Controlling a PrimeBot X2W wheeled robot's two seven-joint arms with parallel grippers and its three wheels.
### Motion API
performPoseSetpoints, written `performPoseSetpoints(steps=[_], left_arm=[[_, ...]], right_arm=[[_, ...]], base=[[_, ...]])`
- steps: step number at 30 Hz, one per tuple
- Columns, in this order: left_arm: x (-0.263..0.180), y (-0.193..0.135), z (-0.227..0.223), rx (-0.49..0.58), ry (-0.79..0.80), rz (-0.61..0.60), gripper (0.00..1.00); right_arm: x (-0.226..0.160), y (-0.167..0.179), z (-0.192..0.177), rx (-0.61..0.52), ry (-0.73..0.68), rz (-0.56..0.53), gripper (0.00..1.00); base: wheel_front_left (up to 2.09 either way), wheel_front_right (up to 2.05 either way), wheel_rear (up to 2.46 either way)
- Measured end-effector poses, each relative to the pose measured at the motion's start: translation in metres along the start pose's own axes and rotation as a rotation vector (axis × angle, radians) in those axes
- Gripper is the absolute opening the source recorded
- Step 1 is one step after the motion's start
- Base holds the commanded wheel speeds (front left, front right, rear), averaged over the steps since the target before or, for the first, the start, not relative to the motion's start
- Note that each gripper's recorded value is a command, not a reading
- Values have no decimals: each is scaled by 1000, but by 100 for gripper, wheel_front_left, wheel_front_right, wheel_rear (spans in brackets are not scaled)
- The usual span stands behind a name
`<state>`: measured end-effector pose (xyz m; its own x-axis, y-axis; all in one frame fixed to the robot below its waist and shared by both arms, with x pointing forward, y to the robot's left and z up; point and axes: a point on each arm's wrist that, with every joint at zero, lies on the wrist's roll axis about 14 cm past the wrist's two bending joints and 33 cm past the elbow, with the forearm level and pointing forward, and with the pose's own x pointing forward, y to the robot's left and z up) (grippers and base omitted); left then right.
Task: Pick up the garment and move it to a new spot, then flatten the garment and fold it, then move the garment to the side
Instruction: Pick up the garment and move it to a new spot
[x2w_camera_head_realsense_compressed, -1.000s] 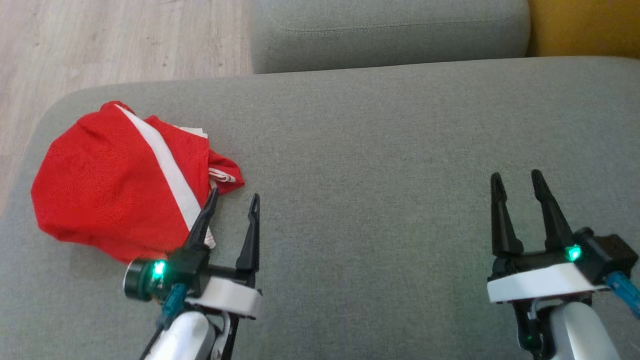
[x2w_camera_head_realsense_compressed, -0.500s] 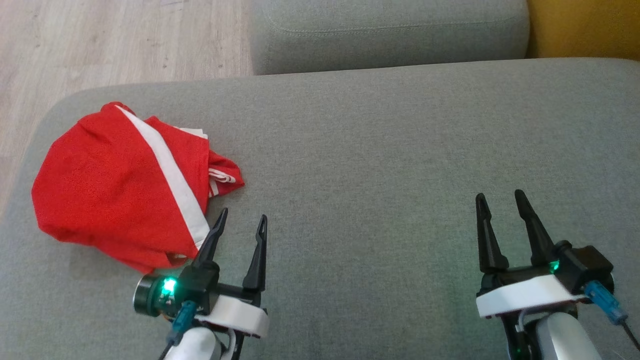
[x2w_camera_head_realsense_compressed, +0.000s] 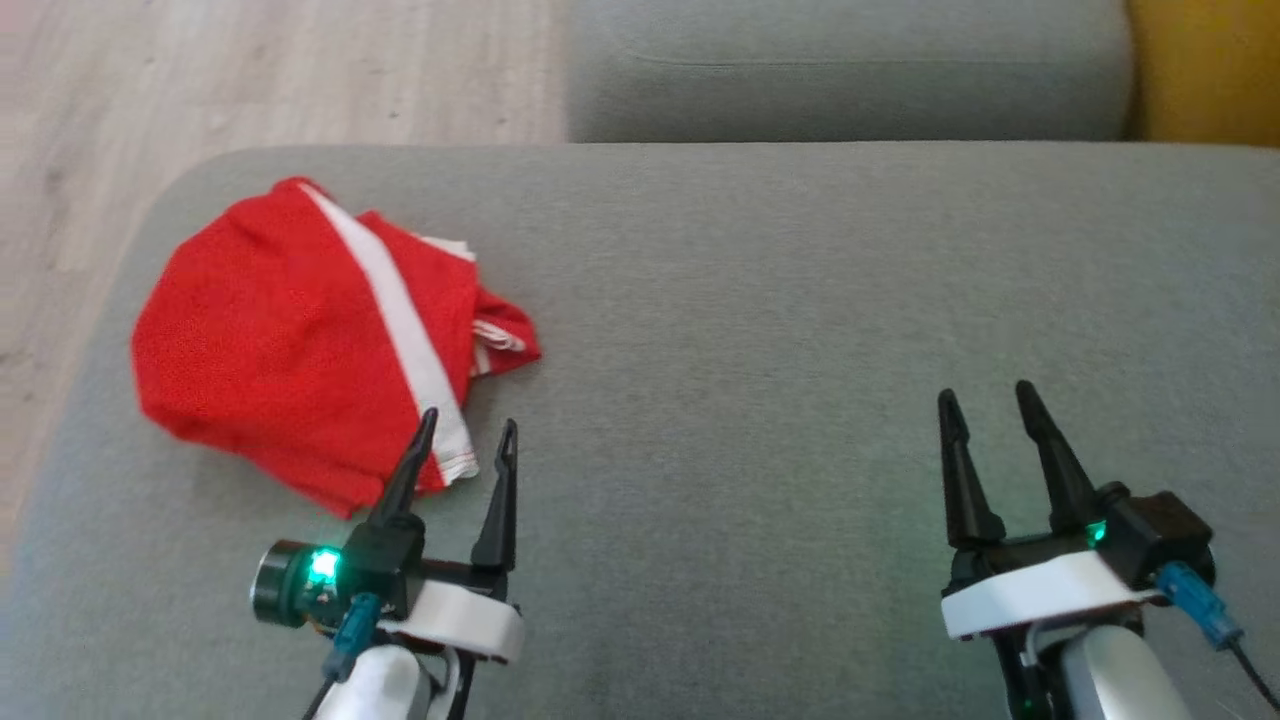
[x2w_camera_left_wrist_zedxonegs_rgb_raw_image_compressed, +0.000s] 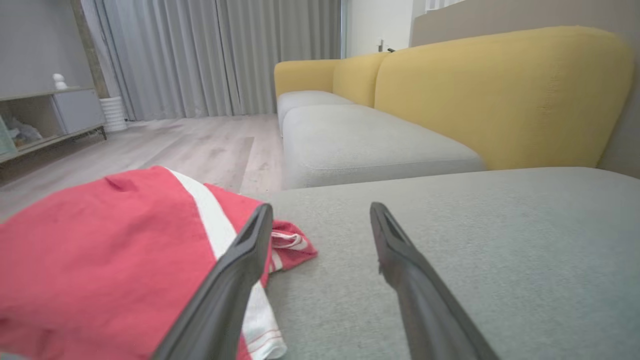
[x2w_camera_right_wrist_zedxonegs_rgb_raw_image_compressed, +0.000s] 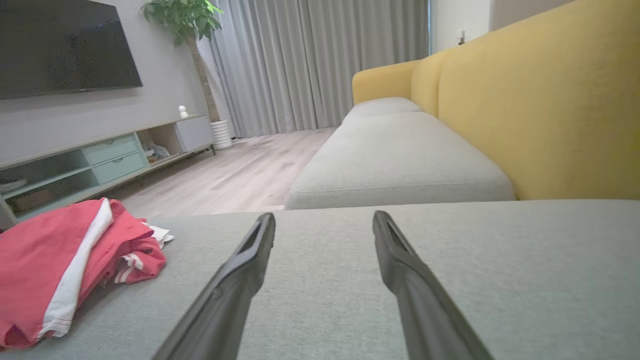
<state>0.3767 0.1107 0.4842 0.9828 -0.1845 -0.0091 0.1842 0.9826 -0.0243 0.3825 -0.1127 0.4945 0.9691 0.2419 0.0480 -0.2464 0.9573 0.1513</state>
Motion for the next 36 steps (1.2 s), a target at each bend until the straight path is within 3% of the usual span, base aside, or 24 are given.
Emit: performPoseSetpoints(steps=[8, 16, 28, 36], left_arm=[[-28, 59, 5, 20, -13, 199, 100], [-74, 97, 1, 17, -6, 352, 100], [-117, 123, 8, 19, -42, 482, 100], [-130, 128, 2, 14, -26, 515, 100]], right_arm=[[17, 64, -6, 19, 16, 196, 100], [15, 121, -16, 38, 51, 366, 100], [4, 178, -18, 38, 69, 542, 100], [0, 187, -21, 39, 78, 573, 100]], base=[[0, 0, 0], [0, 0, 0], [0, 0, 0], [0, 0, 0]])
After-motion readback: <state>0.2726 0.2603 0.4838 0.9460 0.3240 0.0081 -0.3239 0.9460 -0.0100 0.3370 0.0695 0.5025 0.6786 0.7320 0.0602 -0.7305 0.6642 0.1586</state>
